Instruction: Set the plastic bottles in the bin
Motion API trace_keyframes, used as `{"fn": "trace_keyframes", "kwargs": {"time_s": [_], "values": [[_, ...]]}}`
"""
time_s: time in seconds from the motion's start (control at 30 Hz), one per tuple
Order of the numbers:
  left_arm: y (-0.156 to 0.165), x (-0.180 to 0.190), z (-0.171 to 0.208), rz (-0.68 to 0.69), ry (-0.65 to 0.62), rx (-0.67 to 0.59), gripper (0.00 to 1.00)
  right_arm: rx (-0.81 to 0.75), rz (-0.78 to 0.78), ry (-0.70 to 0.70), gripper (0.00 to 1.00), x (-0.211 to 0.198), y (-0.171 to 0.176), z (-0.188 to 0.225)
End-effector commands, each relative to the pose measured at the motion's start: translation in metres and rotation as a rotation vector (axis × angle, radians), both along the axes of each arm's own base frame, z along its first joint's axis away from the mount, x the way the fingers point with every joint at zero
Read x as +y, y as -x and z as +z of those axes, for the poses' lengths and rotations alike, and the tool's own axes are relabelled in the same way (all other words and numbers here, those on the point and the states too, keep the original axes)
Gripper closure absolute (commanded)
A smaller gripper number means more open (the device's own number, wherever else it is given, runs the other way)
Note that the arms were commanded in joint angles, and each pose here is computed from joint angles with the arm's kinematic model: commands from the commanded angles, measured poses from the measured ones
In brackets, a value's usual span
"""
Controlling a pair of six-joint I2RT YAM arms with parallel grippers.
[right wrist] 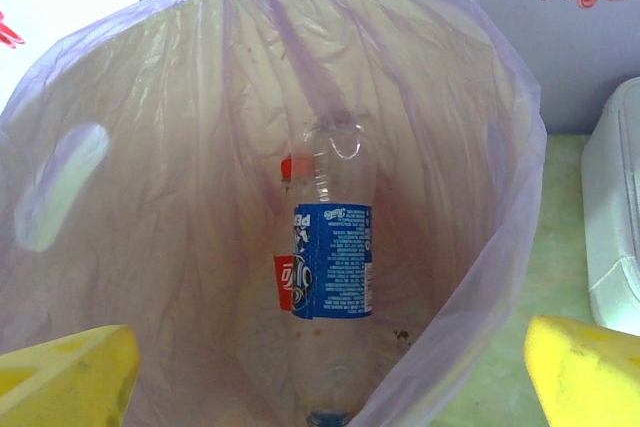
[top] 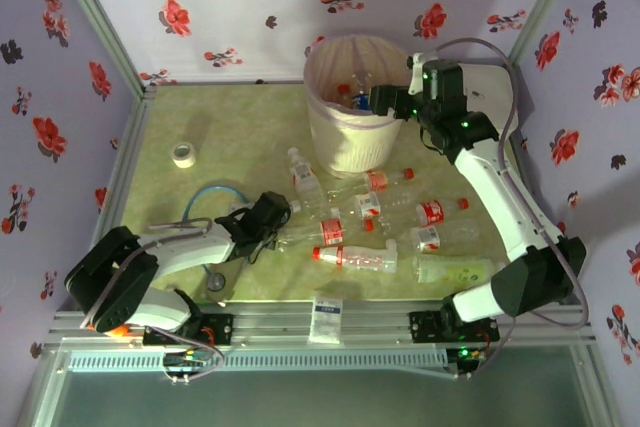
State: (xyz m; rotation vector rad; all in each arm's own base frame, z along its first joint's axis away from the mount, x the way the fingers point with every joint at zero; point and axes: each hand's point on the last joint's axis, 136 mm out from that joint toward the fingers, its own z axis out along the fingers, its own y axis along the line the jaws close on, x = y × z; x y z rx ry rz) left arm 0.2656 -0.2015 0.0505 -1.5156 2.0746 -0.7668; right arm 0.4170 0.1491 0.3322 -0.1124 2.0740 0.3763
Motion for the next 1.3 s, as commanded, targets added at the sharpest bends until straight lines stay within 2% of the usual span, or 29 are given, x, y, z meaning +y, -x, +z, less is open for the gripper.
{"fn": "trace_keyframes", "kwargs": {"time_s": [0.0, 0.2, 0.3, 0.43, 0.63, 0.77, 0.87, 0.97, 1.0, 1.1, 1.2, 1.27], "values": [[0.002, 0.003, -0.010, 0.008, -0.015, 0.005, 0.17, -0.010, -0.016, 0.026, 0.01, -0.009, 0.008, 0.003], [0.007, 0.012, -0.021, 0.017, -0.046, 0.022, 0.23, 0.001, -0.020, 0.034, 0.01, -0.011, 0.010, -0.001], [0.008, 0.017, -0.023, 0.026, -0.048, 0.024, 0.31, 0.004, -0.022, 0.032, 0.01, -0.012, 0.010, -0.002], [0.005, 0.020, -0.014, 0.013, -0.075, 0.004, 0.41, 0.001, -0.023, 0.024, 0.01, -0.011, 0.011, 0.000], [-0.005, 0.030, 0.019, -0.039, -0.158, -0.064, 0.46, -0.016, -0.022, 0.002, 0.01, -0.011, 0.015, 0.011], [-0.023, 0.026, 0.079, -0.170, -0.308, -0.188, 0.46, -0.053, -0.008, -0.049, 0.01, -0.009, 0.027, 0.032], [-0.037, 0.020, 0.123, -0.289, -0.418, -0.285, 0.47, -0.083, 0.061, -0.102, 0.01, 0.004, 0.040, 0.050], [-0.048, 0.012, 0.157, -0.419, -0.502, -0.365, 0.56, -0.086, 0.180, -0.151, 0.02, 0.025, 0.056, 0.063], [-0.052, 0.007, 0.167, -0.488, -0.512, -0.393, 0.62, -0.083, 0.228, -0.156, 0.02, 0.033, 0.063, 0.065], [-0.058, -0.019, 0.190, -0.736, -0.472, -0.477, 0.68, -0.050, 0.389, -0.145, 0.02, 0.059, 0.088, 0.063], [-0.050, -0.047, 0.216, -0.980, -0.427, -0.583, 0.71, -0.012, 0.558, -0.237, 0.03, 0.083, 0.111, 0.066], [-0.041, -0.062, 0.234, -1.093, -0.401, -0.664, 0.72, 0.021, 0.611, -0.294, 0.04, 0.095, 0.117, 0.067]]}}
